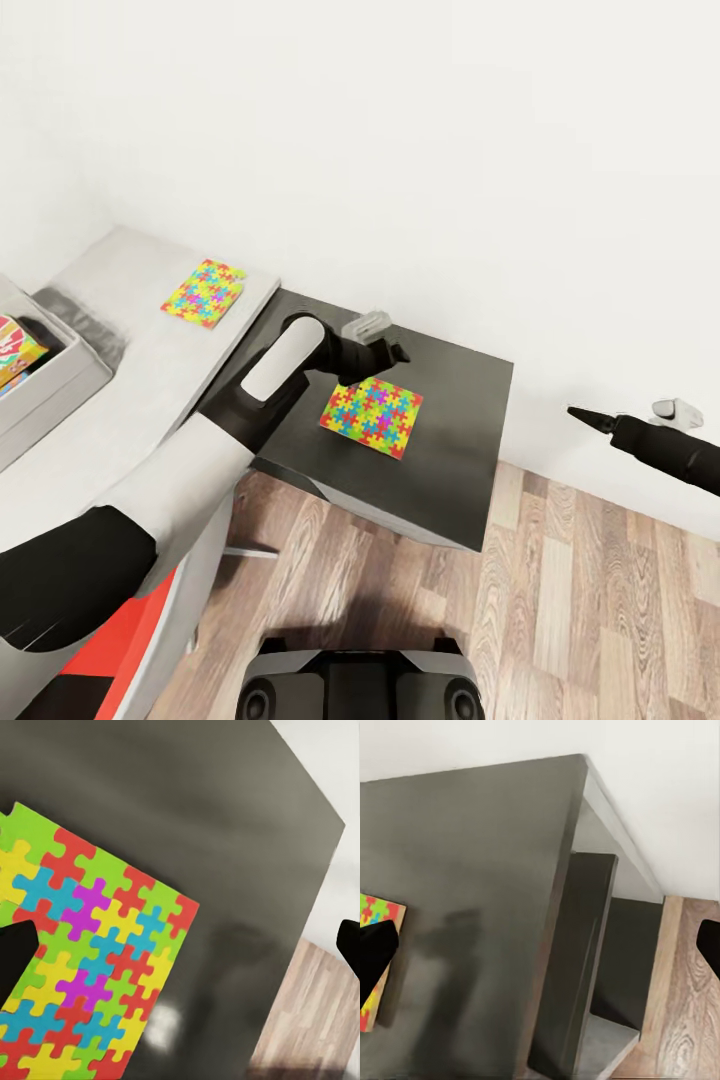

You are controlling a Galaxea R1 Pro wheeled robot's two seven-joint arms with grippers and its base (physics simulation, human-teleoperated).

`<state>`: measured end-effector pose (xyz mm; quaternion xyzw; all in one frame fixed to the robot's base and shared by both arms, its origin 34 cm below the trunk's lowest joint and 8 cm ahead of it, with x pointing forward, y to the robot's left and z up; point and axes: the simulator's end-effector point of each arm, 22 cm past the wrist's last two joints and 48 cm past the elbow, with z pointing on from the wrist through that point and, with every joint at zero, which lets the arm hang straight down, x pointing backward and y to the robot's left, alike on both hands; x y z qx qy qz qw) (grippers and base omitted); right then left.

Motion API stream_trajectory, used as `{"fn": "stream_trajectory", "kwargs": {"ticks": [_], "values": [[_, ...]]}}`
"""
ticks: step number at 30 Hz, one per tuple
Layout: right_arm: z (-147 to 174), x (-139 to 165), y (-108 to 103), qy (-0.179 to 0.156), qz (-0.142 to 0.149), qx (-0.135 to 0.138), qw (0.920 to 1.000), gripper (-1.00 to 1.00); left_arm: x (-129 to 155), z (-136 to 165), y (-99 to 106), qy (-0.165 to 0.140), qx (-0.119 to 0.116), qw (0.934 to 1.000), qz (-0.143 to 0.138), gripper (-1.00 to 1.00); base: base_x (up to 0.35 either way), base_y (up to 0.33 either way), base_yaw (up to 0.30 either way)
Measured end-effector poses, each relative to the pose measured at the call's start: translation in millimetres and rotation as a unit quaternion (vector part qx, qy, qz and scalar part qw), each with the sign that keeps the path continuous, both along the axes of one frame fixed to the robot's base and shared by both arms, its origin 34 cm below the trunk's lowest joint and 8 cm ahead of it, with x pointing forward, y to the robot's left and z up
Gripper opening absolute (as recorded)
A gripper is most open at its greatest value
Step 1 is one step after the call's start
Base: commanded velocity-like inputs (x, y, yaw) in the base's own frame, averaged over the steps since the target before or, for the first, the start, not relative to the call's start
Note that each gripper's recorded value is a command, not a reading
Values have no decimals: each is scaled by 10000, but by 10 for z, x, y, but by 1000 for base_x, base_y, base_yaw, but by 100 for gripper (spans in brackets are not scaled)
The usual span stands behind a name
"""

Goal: Put all the toys in the child's room - the three board games (two on the bed and one on the table), the two jigsaw puzzles on the table, and the tennis ball on the table - inside the toy box on the table in the child's room.

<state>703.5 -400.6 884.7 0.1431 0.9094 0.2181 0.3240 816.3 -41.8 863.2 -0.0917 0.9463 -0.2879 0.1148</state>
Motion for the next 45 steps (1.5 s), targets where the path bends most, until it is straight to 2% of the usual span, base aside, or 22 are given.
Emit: {"fn": "stream_trajectory", "kwargs": {"ticks": [3, 12, 16, 19, 20, 25, 35, 40, 45], "values": [[-2, -162, 22, 23, 131, 210, 9997, 100, -32, -70, 41, 5, 82, 10000, 4, 100, 0, 0, -21], [28, -349, -52, 32, 168, 380, 9991, 100, -37, -13, 79, -144, 81, 9999, 2, 100, 0, 0, -9], [15, -411, -66, 65, 169, 414, 9990, 100, 12, 58, 194, -290, 170, 9994, 47, 100, 0, 0, -3], [-33, -511, -81, 160, 161, 424, 9988, 100, 37, 100, 363, -399, 341, 9986, 115, 100, 0, 0, -1], [-34, -511, -80, 160, 161, 427, 9988, 100, 37, 100, 364, -398, 340, 9986, 117, 100, 0, 0, -1], [-57, -599, -120, 220, 126, 437, 9987, 100, 113, 214, 625, -589, 497, 9966, 275, 100, 0, 0, 0], [-13, -638, -99, 164, 177, 574, 9981, 100, 245, 502, 860, -920, 433, 9935, 513, 100, 0, 0, 0], [-8, -642, -94, 157, 186, 592, 9979, 100, 243, 494, 896, -919, 449, 9933, 542, 100, 0, 0, 0], [-4, -645, -93, 152, 190, 604, 9979, 100, 170, 308, 945, -707, 512, 9945, 585, 100, 0, 0, 0]]}}
